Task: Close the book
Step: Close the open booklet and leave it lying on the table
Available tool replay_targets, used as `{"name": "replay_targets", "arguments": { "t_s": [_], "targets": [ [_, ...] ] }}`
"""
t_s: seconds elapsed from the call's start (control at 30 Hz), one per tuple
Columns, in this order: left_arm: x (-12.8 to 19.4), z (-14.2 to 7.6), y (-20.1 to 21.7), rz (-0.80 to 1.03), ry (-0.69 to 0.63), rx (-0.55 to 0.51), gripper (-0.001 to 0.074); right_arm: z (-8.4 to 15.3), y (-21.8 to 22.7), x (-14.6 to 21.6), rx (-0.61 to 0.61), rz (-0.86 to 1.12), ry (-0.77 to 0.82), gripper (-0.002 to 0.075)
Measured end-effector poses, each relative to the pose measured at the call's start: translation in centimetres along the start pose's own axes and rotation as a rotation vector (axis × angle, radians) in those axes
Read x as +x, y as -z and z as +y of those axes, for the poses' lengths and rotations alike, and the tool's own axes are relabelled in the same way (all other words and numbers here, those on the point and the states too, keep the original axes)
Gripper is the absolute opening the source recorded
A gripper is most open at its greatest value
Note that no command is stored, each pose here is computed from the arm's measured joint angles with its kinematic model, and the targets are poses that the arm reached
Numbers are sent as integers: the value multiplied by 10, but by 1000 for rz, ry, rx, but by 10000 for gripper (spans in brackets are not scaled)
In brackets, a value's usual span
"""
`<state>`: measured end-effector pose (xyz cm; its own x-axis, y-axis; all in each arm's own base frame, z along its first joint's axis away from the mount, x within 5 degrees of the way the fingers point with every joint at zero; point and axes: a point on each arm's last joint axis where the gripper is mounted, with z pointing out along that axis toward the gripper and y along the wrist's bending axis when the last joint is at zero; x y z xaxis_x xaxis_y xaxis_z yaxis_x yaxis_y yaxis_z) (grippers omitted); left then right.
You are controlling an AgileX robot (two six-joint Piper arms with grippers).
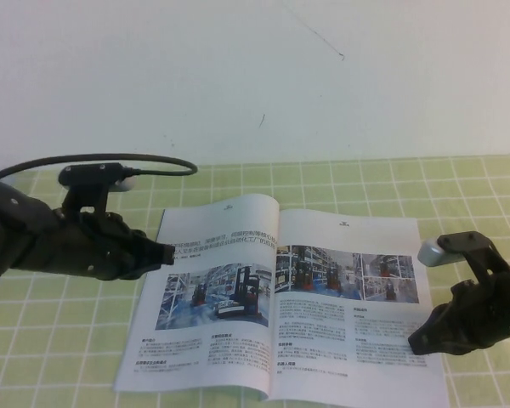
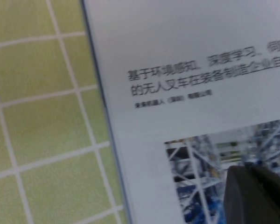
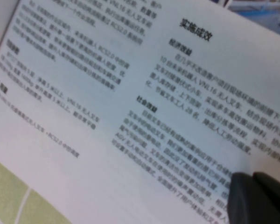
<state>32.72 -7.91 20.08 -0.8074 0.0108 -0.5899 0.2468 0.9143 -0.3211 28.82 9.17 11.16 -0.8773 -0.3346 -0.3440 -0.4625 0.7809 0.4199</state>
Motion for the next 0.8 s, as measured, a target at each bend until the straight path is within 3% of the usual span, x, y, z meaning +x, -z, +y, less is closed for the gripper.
{"name": "replay_targets", "arguments": {
  "t_s": [0.37,0.63,0.8],
  "targets": [
    [16,26,-41,75,-3,-117,-3,-1,-2,-1,-14,-1,-17,-3],
    [1,26,-37,61,7,-152,-3,-1,-2,-1,-15,0,-10,-3],
    [-18,25,-33,179,-9,-181,-3,-1,-2,-1,-15,0,-9,-3]
  ]
}}
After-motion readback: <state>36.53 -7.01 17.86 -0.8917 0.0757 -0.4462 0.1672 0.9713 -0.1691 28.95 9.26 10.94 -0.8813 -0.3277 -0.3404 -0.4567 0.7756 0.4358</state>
